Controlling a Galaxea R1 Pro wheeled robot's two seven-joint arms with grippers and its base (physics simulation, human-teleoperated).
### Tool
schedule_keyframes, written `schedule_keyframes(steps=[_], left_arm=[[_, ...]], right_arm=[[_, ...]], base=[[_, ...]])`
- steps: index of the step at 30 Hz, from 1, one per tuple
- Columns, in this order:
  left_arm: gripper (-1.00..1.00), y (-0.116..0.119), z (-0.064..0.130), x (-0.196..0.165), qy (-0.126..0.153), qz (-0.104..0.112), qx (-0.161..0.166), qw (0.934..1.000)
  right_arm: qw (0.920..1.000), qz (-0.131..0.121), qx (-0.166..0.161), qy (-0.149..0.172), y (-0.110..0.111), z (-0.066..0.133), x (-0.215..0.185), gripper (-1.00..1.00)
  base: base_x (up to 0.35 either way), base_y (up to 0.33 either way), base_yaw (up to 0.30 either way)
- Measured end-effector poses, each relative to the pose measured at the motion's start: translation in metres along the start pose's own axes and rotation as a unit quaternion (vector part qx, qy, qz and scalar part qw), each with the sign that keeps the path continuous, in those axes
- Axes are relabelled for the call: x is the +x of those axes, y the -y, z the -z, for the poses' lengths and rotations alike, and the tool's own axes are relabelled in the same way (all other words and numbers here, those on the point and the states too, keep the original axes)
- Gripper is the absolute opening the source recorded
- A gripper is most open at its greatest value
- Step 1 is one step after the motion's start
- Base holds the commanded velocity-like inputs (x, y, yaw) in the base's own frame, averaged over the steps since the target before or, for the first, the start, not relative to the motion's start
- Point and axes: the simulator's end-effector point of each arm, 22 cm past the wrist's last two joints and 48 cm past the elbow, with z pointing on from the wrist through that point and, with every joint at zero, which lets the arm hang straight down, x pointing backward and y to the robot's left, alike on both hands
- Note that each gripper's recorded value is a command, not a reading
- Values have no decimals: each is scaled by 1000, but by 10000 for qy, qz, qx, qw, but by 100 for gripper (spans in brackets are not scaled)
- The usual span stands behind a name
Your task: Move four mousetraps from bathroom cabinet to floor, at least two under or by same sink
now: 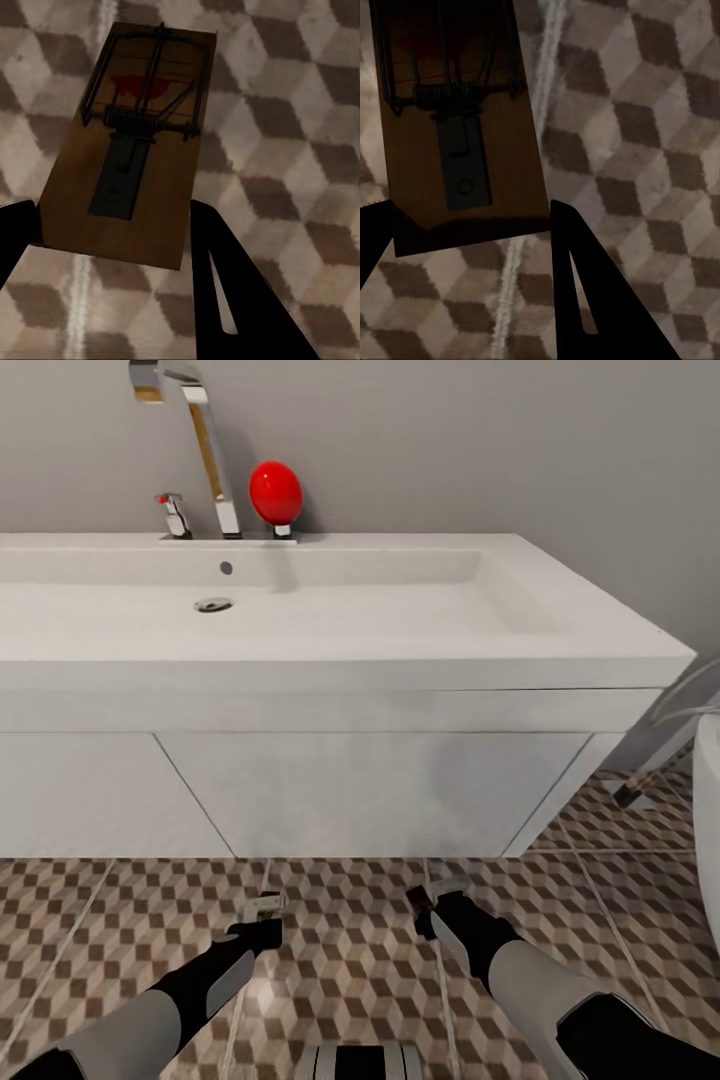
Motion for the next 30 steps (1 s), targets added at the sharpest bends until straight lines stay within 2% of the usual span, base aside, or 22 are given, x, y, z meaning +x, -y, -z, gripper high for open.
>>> schedule_keyframes(steps=[9, 30], left_arm=[[-100, 0, -11, 17, -162, -8, 3, 9999], [-100, -2, -11, 15, -115, -7, -27, 9999]], right_arm=[[10000, -18, -19, -23, -2, -16, 9, -100], [10000, -31, -15, 68, -2, -16, 5, -100]], base=[[0, 0, 0], [0, 0, 0]])
